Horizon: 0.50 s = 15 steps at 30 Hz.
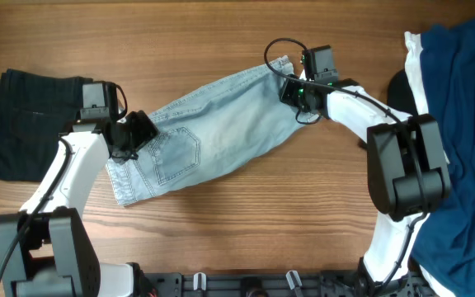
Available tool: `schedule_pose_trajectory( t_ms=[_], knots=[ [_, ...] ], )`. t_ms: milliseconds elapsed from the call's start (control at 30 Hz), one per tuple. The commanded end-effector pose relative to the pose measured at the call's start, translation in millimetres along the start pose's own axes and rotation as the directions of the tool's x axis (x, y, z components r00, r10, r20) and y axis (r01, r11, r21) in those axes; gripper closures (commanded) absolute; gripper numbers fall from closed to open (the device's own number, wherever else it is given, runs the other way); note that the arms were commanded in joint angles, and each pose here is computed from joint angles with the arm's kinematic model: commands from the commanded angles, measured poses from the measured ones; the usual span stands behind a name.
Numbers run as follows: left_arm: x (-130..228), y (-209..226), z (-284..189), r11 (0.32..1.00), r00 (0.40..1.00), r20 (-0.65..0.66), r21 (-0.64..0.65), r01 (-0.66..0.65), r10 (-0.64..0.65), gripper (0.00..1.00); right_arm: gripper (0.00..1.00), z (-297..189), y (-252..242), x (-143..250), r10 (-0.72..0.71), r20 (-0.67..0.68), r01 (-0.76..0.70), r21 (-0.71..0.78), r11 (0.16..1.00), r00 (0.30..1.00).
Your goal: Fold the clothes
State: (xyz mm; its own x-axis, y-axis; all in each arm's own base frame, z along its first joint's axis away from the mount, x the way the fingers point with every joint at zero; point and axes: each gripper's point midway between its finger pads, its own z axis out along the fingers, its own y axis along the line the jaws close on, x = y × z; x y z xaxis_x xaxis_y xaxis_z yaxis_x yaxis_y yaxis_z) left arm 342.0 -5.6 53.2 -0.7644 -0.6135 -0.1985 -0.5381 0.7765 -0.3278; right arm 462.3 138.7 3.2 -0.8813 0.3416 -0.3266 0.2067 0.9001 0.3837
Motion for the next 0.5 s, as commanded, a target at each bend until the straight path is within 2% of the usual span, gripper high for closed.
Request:
schedule_pose_trajectory(
  t_ms=[0, 67, 133, 200, 300, 400, 467],
  knots=[
    [-6, 2, 4, 1.000, 1.000, 0.020, -0.015, 0.023, -0.023, 0.27, 0.75, -3, -78, 17, 0.020, -0.020, -0.013, 0.316, 0.949, 1.000],
    [-7, 8, 11, 0.999, 0.999, 0.023, -0.043, 0.025, -0.024, 0.23, 0.74, -9, -99, 28, 0.046, -0.062, -0.019, 0.383, 0.924, 0.997],
    [-7, 9, 17, 0.998, 1.000, 0.013, -0.049, 0.026, -0.026, 0.20, 0.85, -17, -115, 45, 0.130, -0.108, -0.070, 0.439, 0.896, 0.986],
    [-7, 10, 21, 0.998, 1.000, 0.012, -0.050, 0.026, -0.026, 0.20, 0.93, -35, -139, 71, 0.303, -0.137, -0.183, 0.547, 0.817, 0.943],
    [-10, 8, 21, 0.999, 0.999, 0.021, -0.043, 0.025, -0.024, 0.18, 0.96, -50, -147, 90, 0.361, -0.189, -0.183, 0.602, 0.777, 0.913],
    [-10, 8, 21, 0.999, 0.999, 0.024, -0.041, 0.024, -0.023, 0.18, 0.96, -60, -130, 76, 0.333, -0.177, -0.192, 0.540, 0.820, 0.926],
    [-9, 8, 21, 0.999, 1.000, 0.020, -0.043, 0.025, -0.024, 0.18, 0.94, -68, -94, 49, 0.203, -0.186, -0.123, 0.368, 0.922, 0.961]
  ],
)
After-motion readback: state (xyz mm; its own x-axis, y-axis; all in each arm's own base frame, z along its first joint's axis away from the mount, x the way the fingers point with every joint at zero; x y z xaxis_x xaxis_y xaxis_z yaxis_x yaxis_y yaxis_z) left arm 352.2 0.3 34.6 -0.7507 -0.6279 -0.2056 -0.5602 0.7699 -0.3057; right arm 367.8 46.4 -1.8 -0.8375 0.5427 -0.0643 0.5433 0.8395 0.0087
